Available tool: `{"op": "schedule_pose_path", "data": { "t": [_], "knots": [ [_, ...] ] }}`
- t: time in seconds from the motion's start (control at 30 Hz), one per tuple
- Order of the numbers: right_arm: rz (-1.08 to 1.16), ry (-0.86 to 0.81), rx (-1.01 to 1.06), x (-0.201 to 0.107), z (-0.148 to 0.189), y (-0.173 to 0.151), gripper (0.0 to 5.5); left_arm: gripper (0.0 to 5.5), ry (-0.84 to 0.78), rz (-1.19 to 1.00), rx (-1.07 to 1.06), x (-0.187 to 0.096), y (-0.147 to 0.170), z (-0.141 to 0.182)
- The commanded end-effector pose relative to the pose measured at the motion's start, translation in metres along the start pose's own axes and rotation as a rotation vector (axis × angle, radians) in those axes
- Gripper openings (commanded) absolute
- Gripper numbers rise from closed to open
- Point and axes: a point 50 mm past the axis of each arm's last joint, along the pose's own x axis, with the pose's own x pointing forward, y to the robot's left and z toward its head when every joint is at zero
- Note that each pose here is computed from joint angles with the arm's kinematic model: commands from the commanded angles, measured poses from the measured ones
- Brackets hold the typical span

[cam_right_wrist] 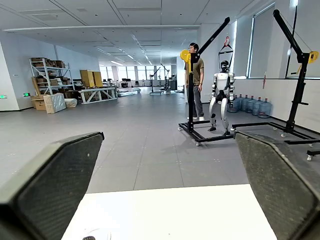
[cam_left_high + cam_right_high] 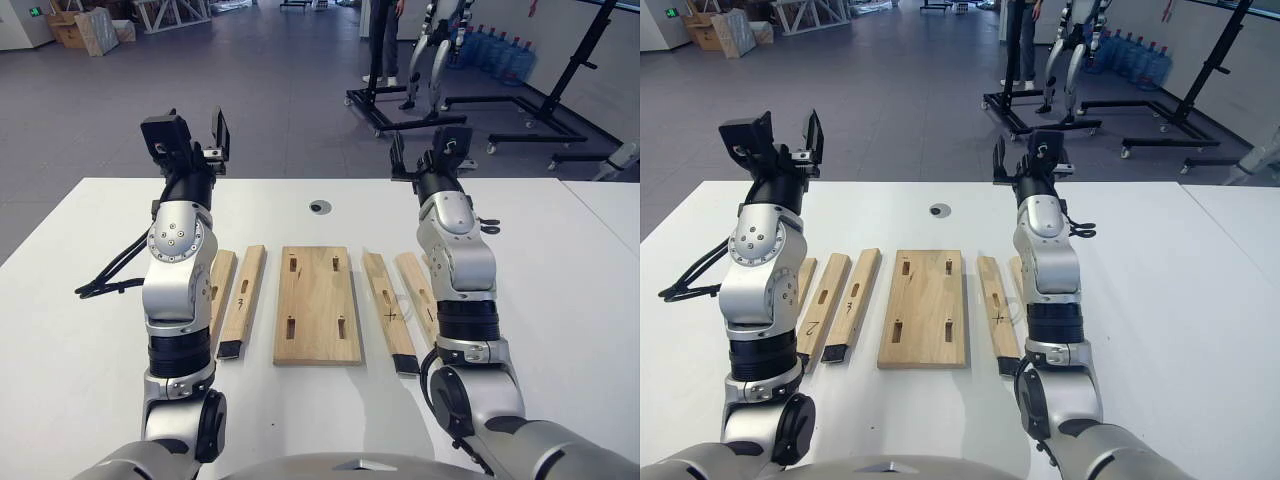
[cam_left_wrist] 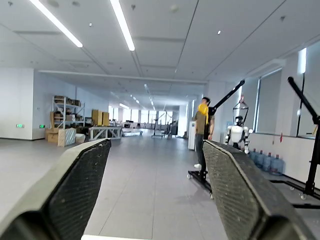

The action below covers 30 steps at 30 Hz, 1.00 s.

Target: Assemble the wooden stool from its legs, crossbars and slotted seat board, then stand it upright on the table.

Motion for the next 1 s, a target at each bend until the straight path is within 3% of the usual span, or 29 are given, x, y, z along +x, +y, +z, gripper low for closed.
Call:
{"op": "schedule_pose_path", "data": {
  "t": [0.03, 1.0],
  "knots": [
    [0.041, -0.024, 0.059, -0.006, 0.003, 0.003, 4.8, 3.36, -0.004, 0.035, 0.052, -0.002, 0.003, -0.002],
    [0.09, -0.115, 0.154, -0.006, 0.012, 0.008, 4.8, 3.36, -0.009, 0.084, 0.008, 0.009, 0.005, -0.006]
  ]
}}
